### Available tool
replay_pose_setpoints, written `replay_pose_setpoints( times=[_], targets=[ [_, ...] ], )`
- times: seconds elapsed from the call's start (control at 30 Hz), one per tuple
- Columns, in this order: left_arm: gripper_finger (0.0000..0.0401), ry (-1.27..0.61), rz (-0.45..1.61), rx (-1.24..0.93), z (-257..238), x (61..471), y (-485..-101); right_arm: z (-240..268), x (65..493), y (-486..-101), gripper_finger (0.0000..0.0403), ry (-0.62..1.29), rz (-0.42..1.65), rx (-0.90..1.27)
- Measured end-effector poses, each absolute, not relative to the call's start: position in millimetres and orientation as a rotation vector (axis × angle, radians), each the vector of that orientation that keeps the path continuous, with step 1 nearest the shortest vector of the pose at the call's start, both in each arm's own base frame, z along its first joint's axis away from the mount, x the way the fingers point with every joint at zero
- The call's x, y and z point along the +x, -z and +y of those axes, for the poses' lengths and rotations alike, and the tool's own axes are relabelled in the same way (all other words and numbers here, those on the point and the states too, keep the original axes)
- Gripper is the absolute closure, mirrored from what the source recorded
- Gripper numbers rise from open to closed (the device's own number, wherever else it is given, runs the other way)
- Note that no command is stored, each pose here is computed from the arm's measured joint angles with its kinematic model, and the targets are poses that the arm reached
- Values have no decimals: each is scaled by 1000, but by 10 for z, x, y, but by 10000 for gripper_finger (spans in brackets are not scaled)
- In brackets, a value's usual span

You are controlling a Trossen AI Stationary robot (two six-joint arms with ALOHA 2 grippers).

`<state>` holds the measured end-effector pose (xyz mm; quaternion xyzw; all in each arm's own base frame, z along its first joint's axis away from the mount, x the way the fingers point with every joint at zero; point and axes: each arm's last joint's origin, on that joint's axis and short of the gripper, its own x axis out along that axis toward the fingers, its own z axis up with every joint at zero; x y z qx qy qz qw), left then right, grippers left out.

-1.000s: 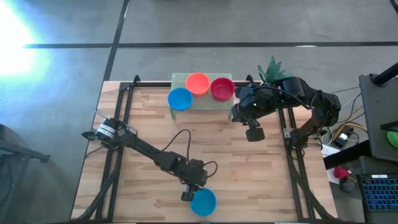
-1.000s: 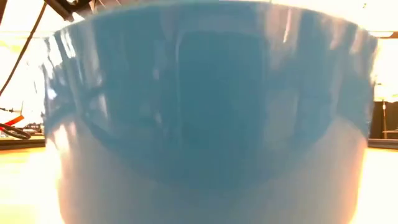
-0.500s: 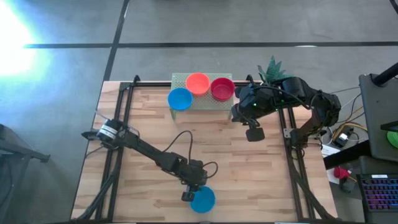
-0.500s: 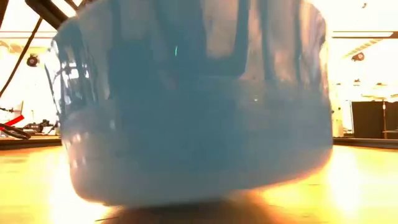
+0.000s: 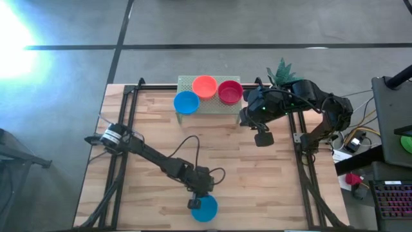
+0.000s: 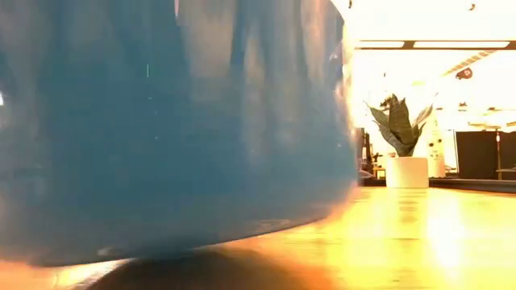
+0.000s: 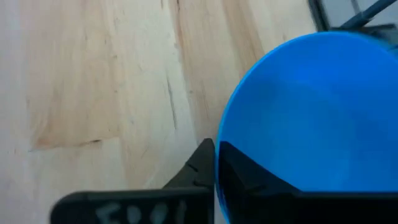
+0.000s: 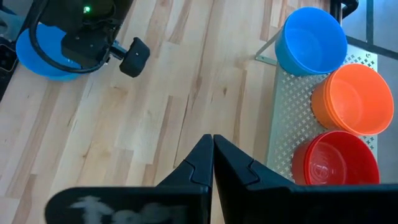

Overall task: Pick & Place Mini bowls
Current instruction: Stack the blue bowl on the blue bowls on the shelf

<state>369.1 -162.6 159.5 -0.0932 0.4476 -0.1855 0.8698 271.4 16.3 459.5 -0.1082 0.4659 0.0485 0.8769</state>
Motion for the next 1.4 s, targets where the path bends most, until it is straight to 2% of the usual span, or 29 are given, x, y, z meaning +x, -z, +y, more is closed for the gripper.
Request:
replay_pose_setpoints(
  times=[0.3,0.5,0.73,1.0,1.4],
  targets=[
    [399,415,972,-275,-1612,3661,-1676,163,2715,-4596,394,-101,970,-225],
    [400,401,949,-269,-1511,3606,-2104,162,2716,-4597,394,-100,969,-225],
    [400,263,844,-255,-1277,3510,-2654,162,2717,-4597,394,-102,968,-230],
    [401,6,766,-218,-833,3249,-3171,162,2717,-4598,394,-104,967,-233],
    [401,-251,676,-310,24,2847,-3601,162,2723,-4602,394,-105,960,-235]
  ],
)
